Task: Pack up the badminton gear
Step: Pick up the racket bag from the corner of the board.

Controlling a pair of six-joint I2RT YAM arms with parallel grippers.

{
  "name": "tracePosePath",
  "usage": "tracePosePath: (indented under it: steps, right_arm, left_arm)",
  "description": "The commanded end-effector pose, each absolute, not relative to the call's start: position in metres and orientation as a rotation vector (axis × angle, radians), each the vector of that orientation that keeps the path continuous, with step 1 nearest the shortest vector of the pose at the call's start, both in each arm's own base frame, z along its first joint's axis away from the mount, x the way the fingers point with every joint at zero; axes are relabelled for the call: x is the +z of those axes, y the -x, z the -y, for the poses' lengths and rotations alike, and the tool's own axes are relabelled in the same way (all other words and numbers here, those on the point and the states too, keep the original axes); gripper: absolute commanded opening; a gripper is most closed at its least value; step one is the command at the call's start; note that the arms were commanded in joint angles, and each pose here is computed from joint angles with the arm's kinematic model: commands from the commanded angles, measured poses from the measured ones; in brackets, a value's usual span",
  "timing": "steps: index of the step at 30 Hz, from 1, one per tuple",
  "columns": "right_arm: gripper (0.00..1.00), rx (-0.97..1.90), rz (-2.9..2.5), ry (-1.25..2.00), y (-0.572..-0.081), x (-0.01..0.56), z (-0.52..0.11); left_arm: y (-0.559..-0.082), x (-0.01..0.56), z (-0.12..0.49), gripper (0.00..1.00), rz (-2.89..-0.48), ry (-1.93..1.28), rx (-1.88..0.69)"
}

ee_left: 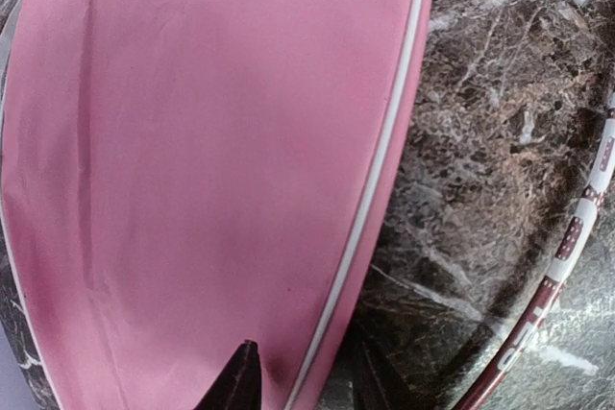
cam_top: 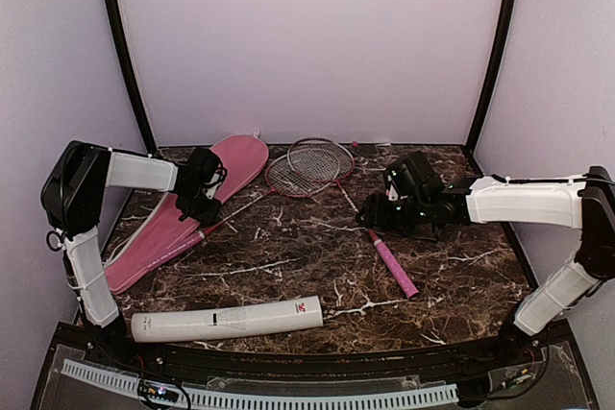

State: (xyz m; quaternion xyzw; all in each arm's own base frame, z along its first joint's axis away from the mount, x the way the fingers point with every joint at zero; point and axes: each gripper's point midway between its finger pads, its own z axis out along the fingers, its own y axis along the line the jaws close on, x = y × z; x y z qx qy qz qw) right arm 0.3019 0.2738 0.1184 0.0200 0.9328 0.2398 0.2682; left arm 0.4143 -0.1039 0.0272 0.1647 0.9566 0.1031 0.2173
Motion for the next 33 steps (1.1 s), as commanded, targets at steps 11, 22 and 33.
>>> tracePosePath:
  steps: [11, 22, 33]
  right_arm:
    - [0.67, 0.719, -2.448, -0.061, -0.304, 0.137, -0.282]
    - [0.66, 0.718, -2.408, -0.066, -0.304, 0.151, -0.279]
    - [0.66, 0.734, -2.357, -0.076, -0.299, 0.169, -0.269]
  left_arm:
    - [-0.421, 0.059, 0.084, 0.00, -2.560, -0.455, 0.453]
    - [-0.423, 0.222, 0.067, 0.00, -2.253, -0.340, 0.496]
    - [-0.377, 0.292, 0.174, 0.00, -2.252, -0.456, -0.404]
